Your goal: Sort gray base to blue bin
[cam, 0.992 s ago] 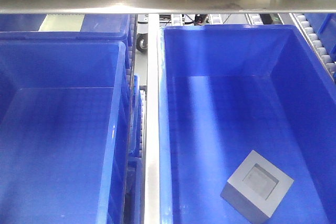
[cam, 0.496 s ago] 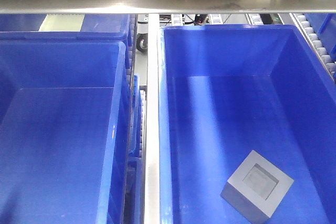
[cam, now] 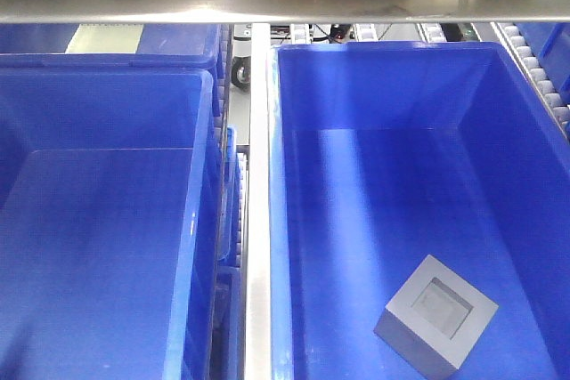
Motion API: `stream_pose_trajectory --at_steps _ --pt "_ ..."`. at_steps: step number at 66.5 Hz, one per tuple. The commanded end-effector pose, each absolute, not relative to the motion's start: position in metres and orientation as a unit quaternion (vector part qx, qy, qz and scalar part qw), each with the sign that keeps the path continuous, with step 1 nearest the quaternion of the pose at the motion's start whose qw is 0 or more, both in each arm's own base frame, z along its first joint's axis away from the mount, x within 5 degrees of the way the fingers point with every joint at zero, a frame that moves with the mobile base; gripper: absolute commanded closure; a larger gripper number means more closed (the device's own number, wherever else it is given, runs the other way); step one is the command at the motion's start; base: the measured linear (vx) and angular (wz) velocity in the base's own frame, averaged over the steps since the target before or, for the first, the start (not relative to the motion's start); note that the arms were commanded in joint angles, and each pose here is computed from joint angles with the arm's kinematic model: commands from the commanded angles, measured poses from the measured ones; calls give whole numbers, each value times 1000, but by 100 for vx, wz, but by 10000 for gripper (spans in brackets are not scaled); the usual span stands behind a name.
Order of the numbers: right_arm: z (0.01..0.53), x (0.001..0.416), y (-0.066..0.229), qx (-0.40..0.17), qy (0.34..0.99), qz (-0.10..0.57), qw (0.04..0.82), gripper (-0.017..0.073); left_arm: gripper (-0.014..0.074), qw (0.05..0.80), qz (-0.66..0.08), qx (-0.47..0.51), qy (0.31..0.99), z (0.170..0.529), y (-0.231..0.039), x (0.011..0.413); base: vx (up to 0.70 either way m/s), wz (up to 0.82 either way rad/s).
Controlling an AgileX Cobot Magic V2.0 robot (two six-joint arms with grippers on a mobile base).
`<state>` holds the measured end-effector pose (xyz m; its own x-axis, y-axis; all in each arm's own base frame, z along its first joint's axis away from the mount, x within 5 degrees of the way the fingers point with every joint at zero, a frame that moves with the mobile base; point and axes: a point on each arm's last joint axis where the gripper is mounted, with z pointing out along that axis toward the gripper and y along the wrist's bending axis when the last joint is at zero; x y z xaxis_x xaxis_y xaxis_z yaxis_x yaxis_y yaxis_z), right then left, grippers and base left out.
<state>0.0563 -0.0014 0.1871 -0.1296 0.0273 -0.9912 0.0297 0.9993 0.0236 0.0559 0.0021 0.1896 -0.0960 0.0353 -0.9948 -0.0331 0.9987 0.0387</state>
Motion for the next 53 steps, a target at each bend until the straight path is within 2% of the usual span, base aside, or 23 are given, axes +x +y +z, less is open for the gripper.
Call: stream_pose_trajectory --at_steps 1,53 --pt "189 58 -2 14 743 -8 669 564 600 710 19 -1 704 203 2 55 0 0" --pt "189 58 -2 14 743 -8 669 564 600 710 20 -1 704 204 2 55 0 0"
